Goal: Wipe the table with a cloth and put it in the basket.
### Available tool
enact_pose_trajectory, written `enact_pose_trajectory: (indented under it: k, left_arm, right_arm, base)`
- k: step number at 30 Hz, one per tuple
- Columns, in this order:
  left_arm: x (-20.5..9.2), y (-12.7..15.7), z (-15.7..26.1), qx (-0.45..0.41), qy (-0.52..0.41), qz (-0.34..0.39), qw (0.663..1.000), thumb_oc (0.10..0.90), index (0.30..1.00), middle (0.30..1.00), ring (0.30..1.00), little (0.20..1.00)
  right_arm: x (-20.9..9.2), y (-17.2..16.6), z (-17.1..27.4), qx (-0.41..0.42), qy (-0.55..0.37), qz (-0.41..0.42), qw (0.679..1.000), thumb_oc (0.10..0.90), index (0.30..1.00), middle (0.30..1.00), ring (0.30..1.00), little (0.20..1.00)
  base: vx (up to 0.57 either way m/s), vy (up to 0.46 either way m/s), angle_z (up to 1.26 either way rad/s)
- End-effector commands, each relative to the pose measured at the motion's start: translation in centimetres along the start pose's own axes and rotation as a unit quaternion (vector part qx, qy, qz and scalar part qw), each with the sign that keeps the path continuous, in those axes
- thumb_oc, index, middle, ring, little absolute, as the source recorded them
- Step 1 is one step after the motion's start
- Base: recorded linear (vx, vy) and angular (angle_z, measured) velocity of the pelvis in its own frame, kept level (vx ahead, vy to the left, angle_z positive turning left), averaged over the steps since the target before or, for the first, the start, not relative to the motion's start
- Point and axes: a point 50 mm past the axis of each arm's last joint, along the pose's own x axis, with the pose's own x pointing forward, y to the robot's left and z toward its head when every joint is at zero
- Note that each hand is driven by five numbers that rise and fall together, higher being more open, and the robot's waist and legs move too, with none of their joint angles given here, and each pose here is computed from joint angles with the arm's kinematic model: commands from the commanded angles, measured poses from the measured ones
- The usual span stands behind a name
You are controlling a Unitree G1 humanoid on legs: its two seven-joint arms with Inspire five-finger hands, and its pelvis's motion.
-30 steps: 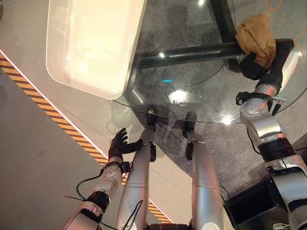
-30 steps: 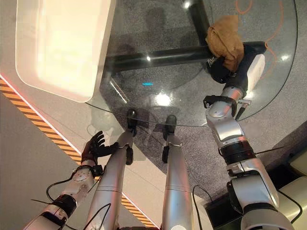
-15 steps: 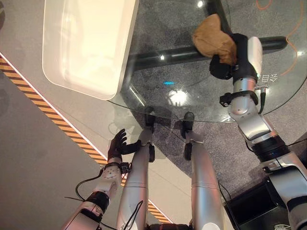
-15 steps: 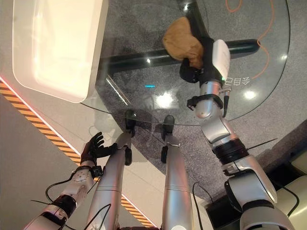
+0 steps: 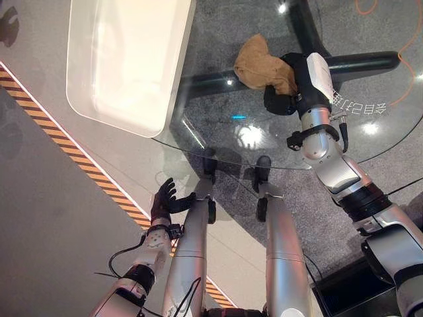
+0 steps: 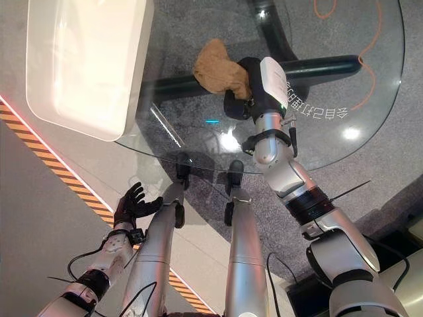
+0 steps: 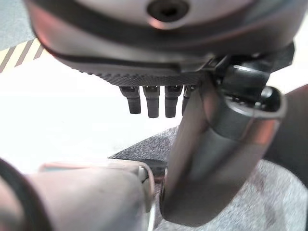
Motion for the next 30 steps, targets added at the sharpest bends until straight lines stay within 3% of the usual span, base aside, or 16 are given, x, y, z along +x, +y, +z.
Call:
enact_pose_trajectory:
  k: [1, 10, 23, 30]
  left_arm:
    - [-2.0, 2.8, -2.3, -0.050, 0.007, 0.083, 0.995, 0.800, 0.900, 0.900, 0.900, 0.900]
    - [-2.2, 4.8, 1.6, -0.130, -0.120, 0.183, 0.967, 0.800, 0.900, 0.900, 0.900, 0.900]
    - [-3.7, 4.7, 7.3, -0.160, -0.275, 0.196, 0.928, 0.800, 0.900, 0.900, 0.900, 0.900]
    - [-5.2, 4.8, 10.0, -0.172, -0.340, 0.187, 0.906, 0.800, 0.900, 0.900, 0.900, 0.900]
  right_arm:
    - [-3.6, 6.7, 1.9, 0.037, -0.042, 0.169, 0.984, 0.100, 0.300, 0.300, 0.300, 0.200]
    - [-4.3, 6.9, 1.1, 0.054, -0.025, 0.166, 0.984, 0.100, 0.300, 0.300, 0.300, 0.200]
    - [-4.3, 2.4, 1.0, 0.190, -0.024, 0.001, 0.981, 0.100, 0.300, 0.300, 0.300, 0.200]
    - [-5.4, 0.8, 0.9, 0.237, -0.039, -0.037, 0.970, 0.100, 0.300, 0.300, 0.300, 0.200]
  base:
    - [0.00, -0.020, 0.05]
    - [0.00, -0.008, 0.07]
    - [0.00, -0.008, 0.04]
    - [0.00, 0.000, 0.00]
